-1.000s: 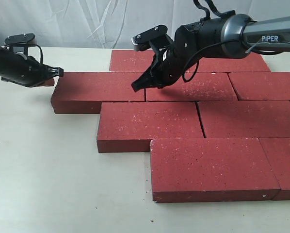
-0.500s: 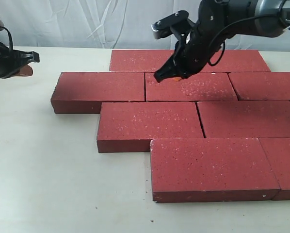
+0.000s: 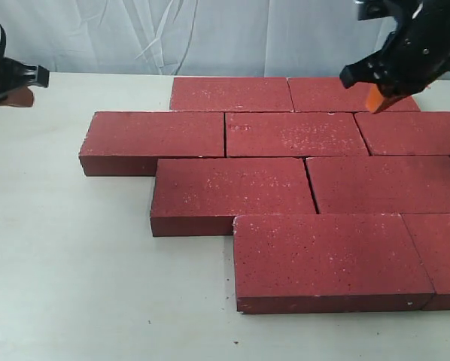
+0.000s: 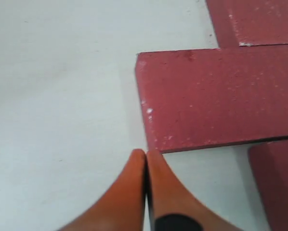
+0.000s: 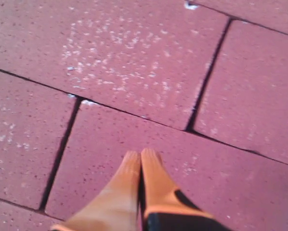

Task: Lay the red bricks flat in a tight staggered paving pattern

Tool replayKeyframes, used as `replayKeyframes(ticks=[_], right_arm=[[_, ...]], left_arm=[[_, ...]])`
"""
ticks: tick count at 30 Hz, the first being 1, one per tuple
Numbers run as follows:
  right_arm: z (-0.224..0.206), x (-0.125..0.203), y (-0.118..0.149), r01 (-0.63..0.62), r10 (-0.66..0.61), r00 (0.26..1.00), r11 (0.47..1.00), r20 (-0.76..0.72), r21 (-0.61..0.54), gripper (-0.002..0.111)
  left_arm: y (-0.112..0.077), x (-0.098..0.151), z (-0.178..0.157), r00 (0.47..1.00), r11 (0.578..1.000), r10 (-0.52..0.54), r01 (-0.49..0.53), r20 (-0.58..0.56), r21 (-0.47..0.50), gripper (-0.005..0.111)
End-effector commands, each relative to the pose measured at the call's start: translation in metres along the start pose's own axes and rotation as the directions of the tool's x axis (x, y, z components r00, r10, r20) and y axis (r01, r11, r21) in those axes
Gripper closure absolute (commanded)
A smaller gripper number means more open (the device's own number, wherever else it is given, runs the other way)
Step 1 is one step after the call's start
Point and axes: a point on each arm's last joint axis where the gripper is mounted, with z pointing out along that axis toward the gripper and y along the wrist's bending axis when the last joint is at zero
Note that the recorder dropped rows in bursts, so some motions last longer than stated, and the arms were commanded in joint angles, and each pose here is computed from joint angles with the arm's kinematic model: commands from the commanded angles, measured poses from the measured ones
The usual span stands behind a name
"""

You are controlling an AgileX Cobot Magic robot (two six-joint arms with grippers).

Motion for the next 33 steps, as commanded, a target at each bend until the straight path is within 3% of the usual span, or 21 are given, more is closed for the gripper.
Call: replayKeyframes(ticks=[1,6,9,10,13,22,30,33], right_arm=[[-0.036,0.021,-0.03,-0.089,0.081,0.989,0.994,0.127,0.064,0.109],[-0.072,0.076,-0.052,-0.213,0.143,0.924,0.962,0.355,0.168,0.109],[-0.086,0.099,-0.042,-0.211,0.088,0.879,0.953,0.469,0.218,0.109],[-0.094,0.106,-0.036,-0.229,0.073,0.833,0.948,0.548,0.221,0.109],[-0.102,0.121,-0.029,-0.256,0.06,0.769,0.941,0.637,0.221,0.109],[-0.137,0.15,-0.011,-0.259,-0.009,0.675,0.933,0.737,0.249,0.109],[-0.152,0.164,0.0,-0.253,-0.016,0.663,0.936,0.748,0.244,0.109],[-0.155,0.166,0.001,-0.253,-0.02,0.656,0.936,0.754,0.245,0.109]], left_arm=[[0.003,0.001,-0.033,0.998,0.99,0.064,-0.062,0.013,-0.125,0.107],[-0.01,-0.004,-0.07,0.989,0.996,0.039,-0.026,0.145,-0.087,0.107],[-0.016,0.004,-0.095,0.965,0.996,0.049,-0.027,0.257,-0.089,0.107],[-0.02,0.01,-0.105,0.95,0.994,0.072,-0.045,0.304,-0.097,0.107],[-0.027,0.019,-0.116,0.928,0.993,0.101,-0.071,0.359,-0.095,0.107],[-0.037,0.039,-0.14,0.885,0.991,0.129,-0.101,0.447,-0.088,0.107],[-0.047,0.064,-0.174,0.887,0.991,0.132,-0.125,0.442,-0.047,0.107],[-0.05,0.072,-0.191,0.86,0.991,0.13,-0.128,0.493,-0.038,0.107]])
